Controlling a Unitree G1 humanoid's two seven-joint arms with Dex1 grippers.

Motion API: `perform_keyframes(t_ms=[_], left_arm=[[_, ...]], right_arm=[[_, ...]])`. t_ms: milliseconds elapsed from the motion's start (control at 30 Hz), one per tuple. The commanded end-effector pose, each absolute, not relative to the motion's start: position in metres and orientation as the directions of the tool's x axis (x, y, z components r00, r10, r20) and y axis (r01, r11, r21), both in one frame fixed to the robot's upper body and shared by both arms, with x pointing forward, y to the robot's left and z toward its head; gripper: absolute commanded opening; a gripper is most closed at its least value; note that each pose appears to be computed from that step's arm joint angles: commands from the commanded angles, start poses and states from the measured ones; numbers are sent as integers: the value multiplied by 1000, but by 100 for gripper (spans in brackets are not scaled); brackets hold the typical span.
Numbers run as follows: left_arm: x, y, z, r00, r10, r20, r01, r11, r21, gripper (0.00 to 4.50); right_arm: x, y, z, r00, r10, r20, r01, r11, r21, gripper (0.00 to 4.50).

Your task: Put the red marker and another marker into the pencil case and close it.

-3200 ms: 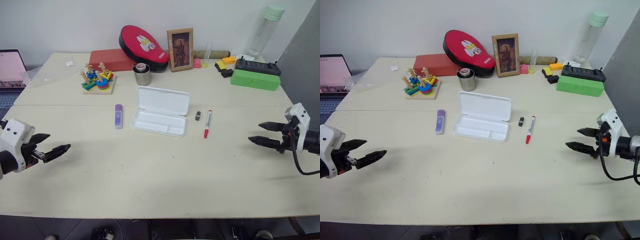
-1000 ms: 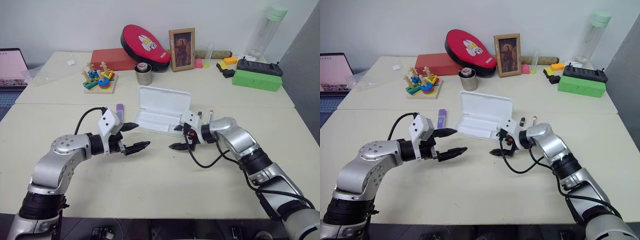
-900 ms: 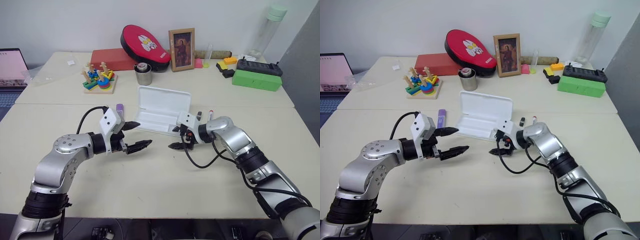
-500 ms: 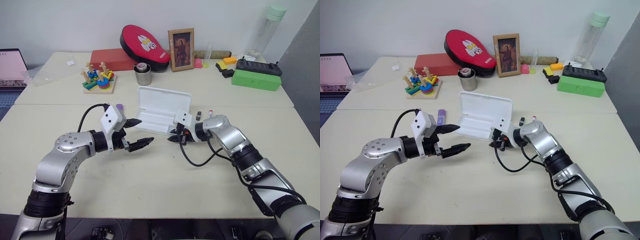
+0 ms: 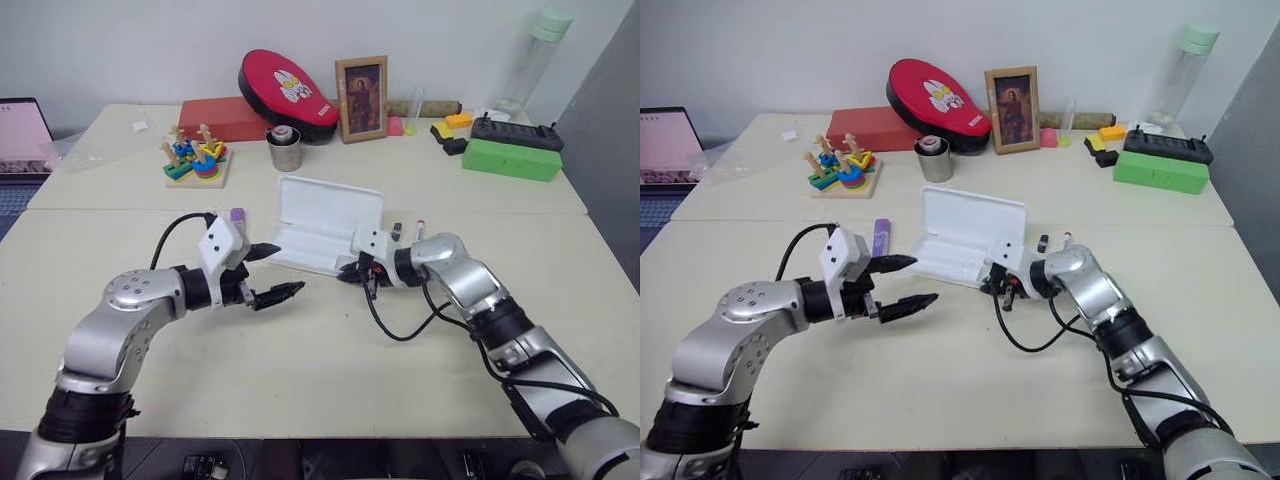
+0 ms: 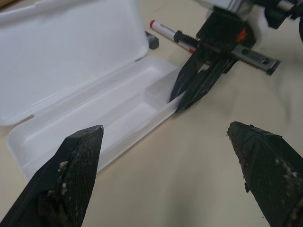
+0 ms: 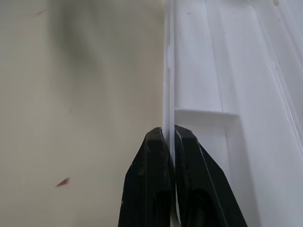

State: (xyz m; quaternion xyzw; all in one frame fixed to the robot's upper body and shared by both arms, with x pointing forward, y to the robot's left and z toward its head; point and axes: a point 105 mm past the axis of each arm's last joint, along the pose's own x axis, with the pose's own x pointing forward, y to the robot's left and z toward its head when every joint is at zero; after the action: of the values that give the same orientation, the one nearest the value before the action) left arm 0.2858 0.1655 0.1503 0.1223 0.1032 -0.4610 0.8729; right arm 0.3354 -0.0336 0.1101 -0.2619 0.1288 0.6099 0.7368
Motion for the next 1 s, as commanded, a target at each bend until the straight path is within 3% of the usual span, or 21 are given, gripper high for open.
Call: perform_keyframes(t_ms=[33, 233, 467, 700, 1000], left_arm=[[273, 169, 163, 543, -790, -286, 839, 523, 148, 450], [250, 180, 156, 521, -779, -349, 849, 515, 118, 450], [252, 179, 160, 529, -782, -328, 844, 524, 112, 450], [255, 177, 160, 522, -788, -327, 849, 516, 112, 450], [254, 165, 160, 479, -817, -323, 876, 470, 110, 450]], right_arm=[[312, -25, 121, 163, 853, -496, -963, 28, -267, 7], [273, -28, 104, 79, 838, -540, -971, -58, -231, 7], [258, -34, 88, 31, 819, -573, -976, -98, -193, 7], [260, -30, 88, 41, 828, -559, -981, -71, -178, 7], [267, -33, 109, 67, 870, -489, -985, -22, -174, 207]])
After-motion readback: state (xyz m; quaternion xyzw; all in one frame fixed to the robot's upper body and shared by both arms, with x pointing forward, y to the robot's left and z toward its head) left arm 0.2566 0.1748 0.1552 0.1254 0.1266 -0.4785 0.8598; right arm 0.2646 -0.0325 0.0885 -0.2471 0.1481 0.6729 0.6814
